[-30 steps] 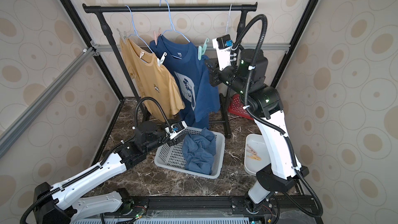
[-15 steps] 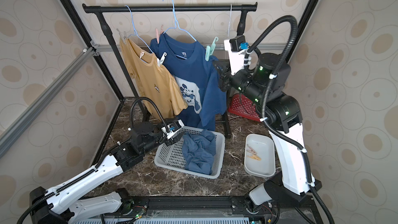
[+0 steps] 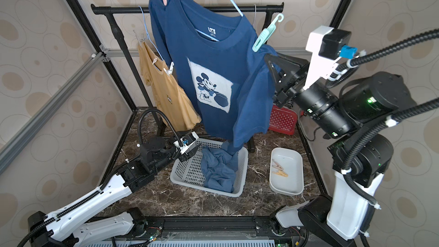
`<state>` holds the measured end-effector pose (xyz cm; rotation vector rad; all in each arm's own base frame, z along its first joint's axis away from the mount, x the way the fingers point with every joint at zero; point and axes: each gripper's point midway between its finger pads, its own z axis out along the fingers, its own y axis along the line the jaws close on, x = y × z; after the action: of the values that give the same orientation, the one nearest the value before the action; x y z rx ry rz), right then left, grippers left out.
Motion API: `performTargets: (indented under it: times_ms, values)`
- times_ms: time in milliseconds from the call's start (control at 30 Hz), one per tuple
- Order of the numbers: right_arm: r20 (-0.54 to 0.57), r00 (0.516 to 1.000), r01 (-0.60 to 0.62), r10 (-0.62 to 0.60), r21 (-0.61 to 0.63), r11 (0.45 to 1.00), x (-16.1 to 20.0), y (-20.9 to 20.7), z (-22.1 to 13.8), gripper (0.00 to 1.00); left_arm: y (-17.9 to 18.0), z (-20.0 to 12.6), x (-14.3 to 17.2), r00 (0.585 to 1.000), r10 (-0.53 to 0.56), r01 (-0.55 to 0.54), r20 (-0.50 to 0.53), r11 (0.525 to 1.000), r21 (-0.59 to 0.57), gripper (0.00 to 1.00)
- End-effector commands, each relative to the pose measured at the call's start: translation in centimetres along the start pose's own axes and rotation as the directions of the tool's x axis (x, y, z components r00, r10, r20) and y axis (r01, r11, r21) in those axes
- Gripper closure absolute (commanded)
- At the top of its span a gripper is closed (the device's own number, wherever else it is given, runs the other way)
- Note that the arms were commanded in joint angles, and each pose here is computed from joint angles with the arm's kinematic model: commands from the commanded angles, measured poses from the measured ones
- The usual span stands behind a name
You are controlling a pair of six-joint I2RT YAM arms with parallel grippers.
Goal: Remove the clothespins securing t-shirts to the hanger
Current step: Pick up the hanger from the clothes rail.
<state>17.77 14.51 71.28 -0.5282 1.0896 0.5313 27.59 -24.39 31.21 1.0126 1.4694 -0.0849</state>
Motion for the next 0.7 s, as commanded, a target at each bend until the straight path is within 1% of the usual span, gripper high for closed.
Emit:
performTargets:
  times_ms: [0,100,267,467,667]
  values:
    - [0.136,0.990,0.040,-0.041,0.012,0.999,-4.0,0.1,-1.7,1.00,0.4,-0.7,-0.4,1.000,-0.017,0.017,0.001,1.000,-0.012,0.30]
    - [0.108,0.994,0.015,-0.015,0.002,1.000,-3.2,0.3,-2.0,1.00,0.5,-0.7,-0.6,1.000,-0.018,0.019,0.003,1.000,-0.014,0.30]
    - [-0.012,1.000,-0.008,0.008,0.022,1.000,1.9,0.1,-1.8,1.00,0.8,-0.9,-1.2,0.999,-0.032,0.033,0.017,0.999,-0.014,0.30]
    - [-0.103,0.994,-0.044,0.048,0.036,0.998,5.9,0.3,-2.8,1.00,1.7,-1.7,-2.2,0.998,-0.053,0.054,0.033,0.998,-0.033,0.29]
    - [-0.174,0.985,-0.003,0.016,0.072,0.997,8.3,-0.1,-4.0,1.00,2.4,-2.2,-3.3,0.994,-0.095,0.098,0.055,0.994,-0.040,0.28]
